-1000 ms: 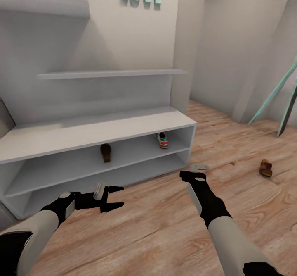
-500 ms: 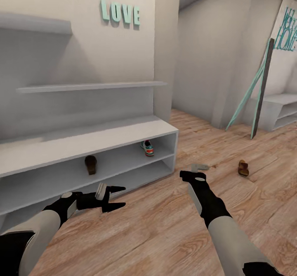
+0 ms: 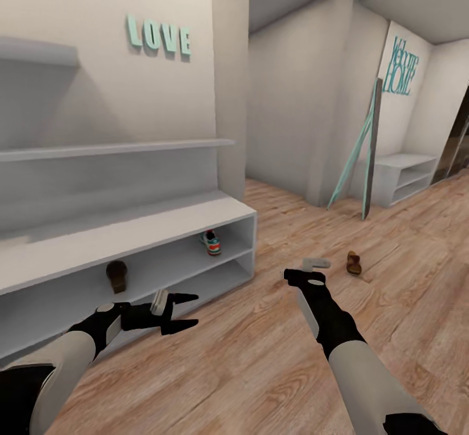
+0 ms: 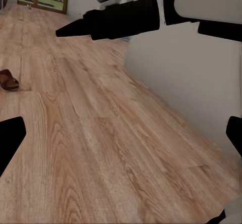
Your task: Pick up the two gym shoes and the two sandals from the corridor floor and place them onto the hallstand (shoe rack) in the corridor, making sure they are on the rack and not on the floor. Arrange them so the two gym shoes are next to each other and the two sandals are next to each other.
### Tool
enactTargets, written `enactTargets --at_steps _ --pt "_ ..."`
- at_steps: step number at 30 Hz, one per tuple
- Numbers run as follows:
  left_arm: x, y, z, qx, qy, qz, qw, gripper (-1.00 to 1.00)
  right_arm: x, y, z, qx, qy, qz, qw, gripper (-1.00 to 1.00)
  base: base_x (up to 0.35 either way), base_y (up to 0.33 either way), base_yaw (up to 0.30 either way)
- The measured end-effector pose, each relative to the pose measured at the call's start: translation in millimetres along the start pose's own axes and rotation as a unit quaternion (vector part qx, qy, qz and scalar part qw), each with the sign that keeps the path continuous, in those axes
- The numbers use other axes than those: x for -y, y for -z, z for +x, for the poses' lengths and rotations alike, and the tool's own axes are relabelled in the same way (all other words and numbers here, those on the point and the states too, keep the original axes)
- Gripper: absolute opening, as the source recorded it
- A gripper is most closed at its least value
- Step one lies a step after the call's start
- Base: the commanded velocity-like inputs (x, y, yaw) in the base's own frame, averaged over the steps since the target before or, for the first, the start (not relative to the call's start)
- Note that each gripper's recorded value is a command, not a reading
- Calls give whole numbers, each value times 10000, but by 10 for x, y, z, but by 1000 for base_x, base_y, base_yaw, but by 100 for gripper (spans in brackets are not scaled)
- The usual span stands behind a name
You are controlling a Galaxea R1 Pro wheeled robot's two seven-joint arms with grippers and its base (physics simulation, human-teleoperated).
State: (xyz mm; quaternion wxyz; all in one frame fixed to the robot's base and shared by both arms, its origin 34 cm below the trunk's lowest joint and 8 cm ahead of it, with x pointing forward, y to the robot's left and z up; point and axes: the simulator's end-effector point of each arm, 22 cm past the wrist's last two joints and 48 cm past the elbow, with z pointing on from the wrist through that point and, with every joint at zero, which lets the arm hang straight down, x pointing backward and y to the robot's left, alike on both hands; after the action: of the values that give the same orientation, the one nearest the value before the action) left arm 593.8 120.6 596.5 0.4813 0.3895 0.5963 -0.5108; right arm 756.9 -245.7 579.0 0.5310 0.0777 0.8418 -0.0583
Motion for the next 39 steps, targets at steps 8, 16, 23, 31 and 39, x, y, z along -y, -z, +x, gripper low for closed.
enactTargets --at_steps 8,16,23,31,39 --pt "15 2 -40 9 -41 -1 10000 100 1 30 -53 45 -13 -5 10000 100 42 -12 -252" --pt "28 4 -79 17 -81 -7 10000 100 7 59 -106 91 -19 1 10000 100 234 -208 -213" --pt "36 -9 -83 22 -82 4 10000 100 6 62 -114 98 -23 -4 9999 100 190 -254 -69" --pt "42 -29 -87 39 -76 17 10000 100 6 62 -116 100 -27 -7 9999 100 38 -54 -252" --pt "41 -29 -88 42 -76 15 10000 100 8 62 -119 103 -31 -5 9999 100 2 -3 -298"
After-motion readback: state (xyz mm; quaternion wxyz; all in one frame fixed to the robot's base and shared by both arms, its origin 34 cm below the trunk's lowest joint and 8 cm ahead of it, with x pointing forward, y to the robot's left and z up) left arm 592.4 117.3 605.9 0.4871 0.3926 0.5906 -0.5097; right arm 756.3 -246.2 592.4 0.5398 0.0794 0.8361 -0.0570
